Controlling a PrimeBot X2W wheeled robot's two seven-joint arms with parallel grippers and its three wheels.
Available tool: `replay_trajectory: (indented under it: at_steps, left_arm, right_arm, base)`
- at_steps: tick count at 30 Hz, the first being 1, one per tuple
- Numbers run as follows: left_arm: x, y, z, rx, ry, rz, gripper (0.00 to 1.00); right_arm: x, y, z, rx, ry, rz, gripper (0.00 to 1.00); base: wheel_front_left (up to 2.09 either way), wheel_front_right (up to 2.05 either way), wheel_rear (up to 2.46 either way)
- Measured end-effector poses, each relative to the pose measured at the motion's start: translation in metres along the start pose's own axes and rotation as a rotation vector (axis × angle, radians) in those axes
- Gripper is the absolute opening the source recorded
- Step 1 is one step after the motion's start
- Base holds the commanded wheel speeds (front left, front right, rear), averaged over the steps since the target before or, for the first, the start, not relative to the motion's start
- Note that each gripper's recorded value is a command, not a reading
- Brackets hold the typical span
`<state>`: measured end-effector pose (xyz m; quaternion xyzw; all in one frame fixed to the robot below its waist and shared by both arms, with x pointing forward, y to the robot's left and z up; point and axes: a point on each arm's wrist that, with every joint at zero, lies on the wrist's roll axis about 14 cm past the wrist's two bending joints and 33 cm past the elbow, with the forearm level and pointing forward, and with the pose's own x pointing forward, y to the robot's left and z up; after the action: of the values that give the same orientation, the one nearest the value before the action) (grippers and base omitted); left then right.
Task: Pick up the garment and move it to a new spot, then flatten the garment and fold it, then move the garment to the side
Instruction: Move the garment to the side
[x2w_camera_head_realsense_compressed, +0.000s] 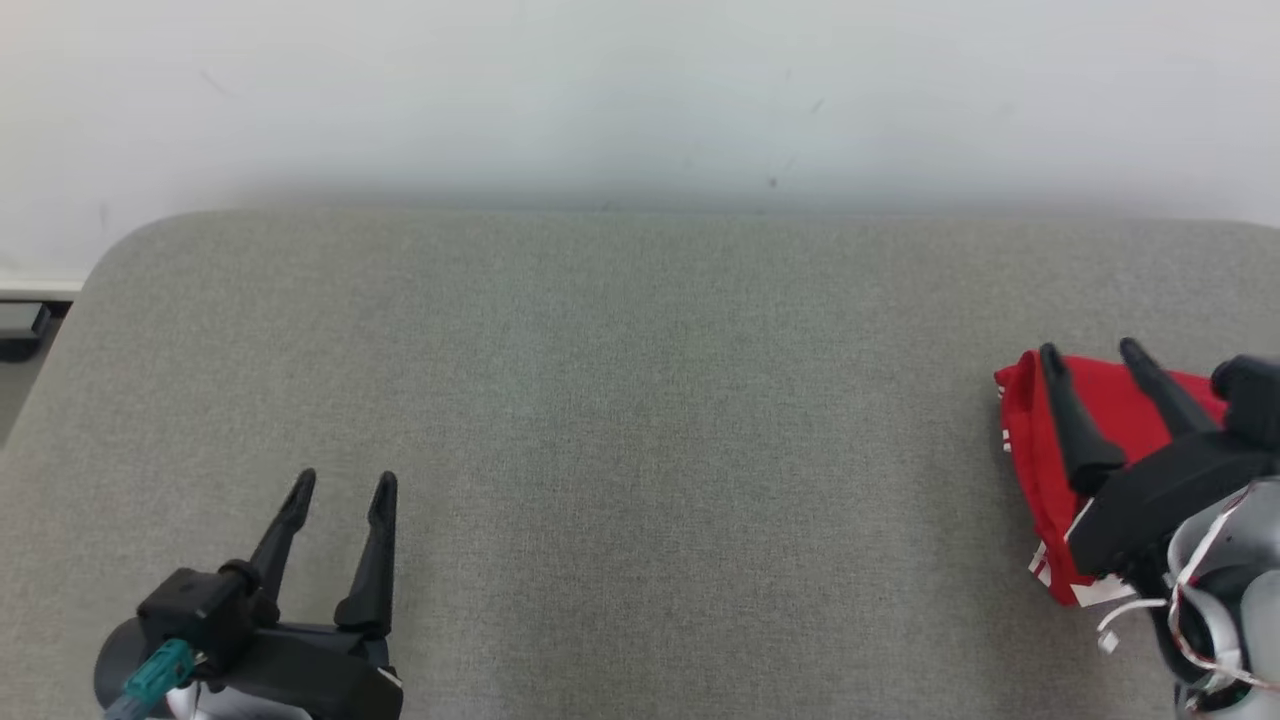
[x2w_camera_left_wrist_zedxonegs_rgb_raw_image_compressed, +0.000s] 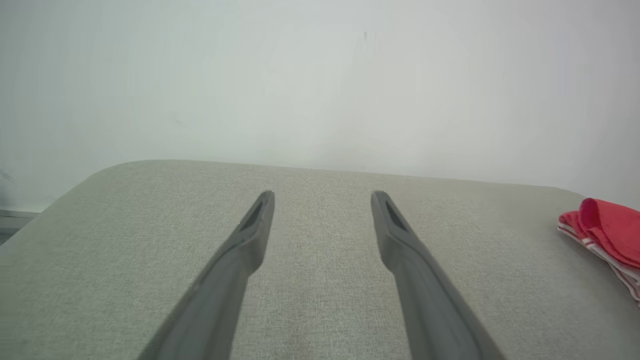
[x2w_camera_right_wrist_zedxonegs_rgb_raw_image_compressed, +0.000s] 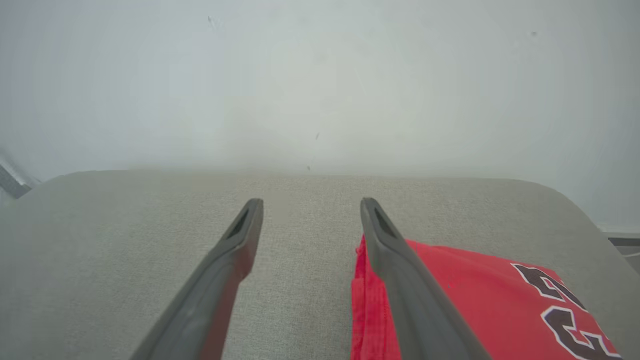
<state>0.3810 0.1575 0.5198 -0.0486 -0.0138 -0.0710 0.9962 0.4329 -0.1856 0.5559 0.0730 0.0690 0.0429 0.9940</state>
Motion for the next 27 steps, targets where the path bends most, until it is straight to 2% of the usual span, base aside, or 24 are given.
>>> replay_trajectory:
  at_steps: [8, 17, 27]
  left_arm:
    - [-0.004, -0.001, 0.021, -0.014, -0.087, 0.011, 1.00]
    - [-0.003, 0.001, 0.011, -0.092, -0.055, 0.061, 1.00]
    - [0.000, -0.008, -0.003, -0.090, 0.007, 0.049, 1.00]
  right_arm:
    - [-0.027, 0.012, 0.001, 0.040, -0.120, 0.032, 1.00]
    - [-0.043, 0.006, -0.011, 0.087, -0.160, -0.005, 1.00]
    - [-0.055, -0.004, -0.028, 0.085, -0.160, -0.040, 1.00]
  base:
    - [0.00, 0.00, 0.00]
    - [0.00, 0.00, 0.00]
    - [0.00, 0.00, 0.00]
